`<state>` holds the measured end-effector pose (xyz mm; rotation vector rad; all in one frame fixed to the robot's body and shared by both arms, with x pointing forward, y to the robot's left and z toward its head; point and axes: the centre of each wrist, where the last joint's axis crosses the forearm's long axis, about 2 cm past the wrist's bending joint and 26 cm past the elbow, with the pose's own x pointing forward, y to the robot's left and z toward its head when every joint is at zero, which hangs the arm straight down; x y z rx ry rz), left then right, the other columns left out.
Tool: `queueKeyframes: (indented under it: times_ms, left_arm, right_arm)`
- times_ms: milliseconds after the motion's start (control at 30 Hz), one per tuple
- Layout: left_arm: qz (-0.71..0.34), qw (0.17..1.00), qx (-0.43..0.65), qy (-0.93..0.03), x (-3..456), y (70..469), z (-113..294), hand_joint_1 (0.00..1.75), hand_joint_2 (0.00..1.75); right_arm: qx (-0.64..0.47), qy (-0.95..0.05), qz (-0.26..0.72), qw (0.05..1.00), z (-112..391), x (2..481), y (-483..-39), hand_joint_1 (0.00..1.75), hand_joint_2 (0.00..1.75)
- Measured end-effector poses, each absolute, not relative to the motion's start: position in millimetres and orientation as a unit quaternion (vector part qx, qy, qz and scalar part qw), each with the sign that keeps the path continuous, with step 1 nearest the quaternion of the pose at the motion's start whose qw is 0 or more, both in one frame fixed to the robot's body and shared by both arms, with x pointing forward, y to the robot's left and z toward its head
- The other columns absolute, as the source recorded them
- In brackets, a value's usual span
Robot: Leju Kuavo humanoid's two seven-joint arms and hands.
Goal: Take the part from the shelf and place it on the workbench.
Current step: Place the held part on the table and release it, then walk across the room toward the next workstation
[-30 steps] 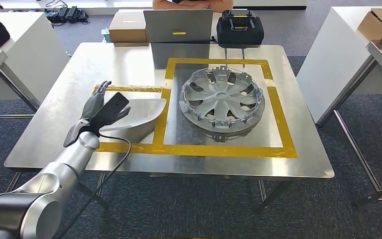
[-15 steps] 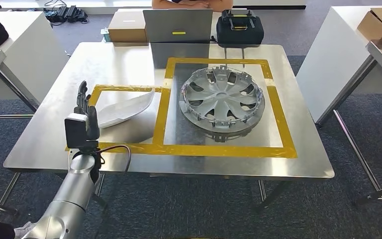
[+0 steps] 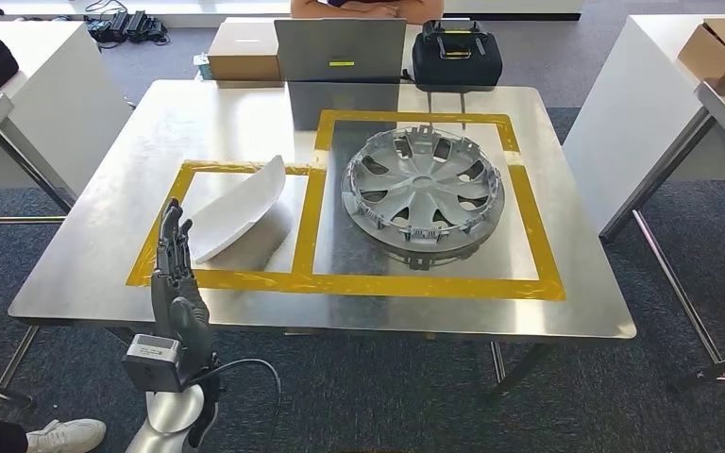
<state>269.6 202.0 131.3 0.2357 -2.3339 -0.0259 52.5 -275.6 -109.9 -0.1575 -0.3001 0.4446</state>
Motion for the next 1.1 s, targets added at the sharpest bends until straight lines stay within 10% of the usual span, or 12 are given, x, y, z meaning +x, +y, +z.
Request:
queueKeyframes:
  times_ms: [633, 767, 1100]
  left_arm:
    - [-0.053, 0.395, 0.03, -0.917, 275, 177, 129, 0.0, 0.0]
    - [-0.059, 0.397, 0.031, -0.915, 277, 177, 128, 0.0, 0.0]
    - [-0.063, 0.397, 0.026, -0.915, 282, 174, 129, 0.0, 0.0]
  right_arm:
    - [-0.117, -0.129, 0.193, 0.966, -110, 55, -285, 0.0, 1.75]
    - [-0.118, -0.126, 0.187, 0.967, -110, 54, -285, 0.0, 0.0]
    - [-0.114, -0.124, 0.172, 0.97, -110, 53, -284, 0.0, 0.0]
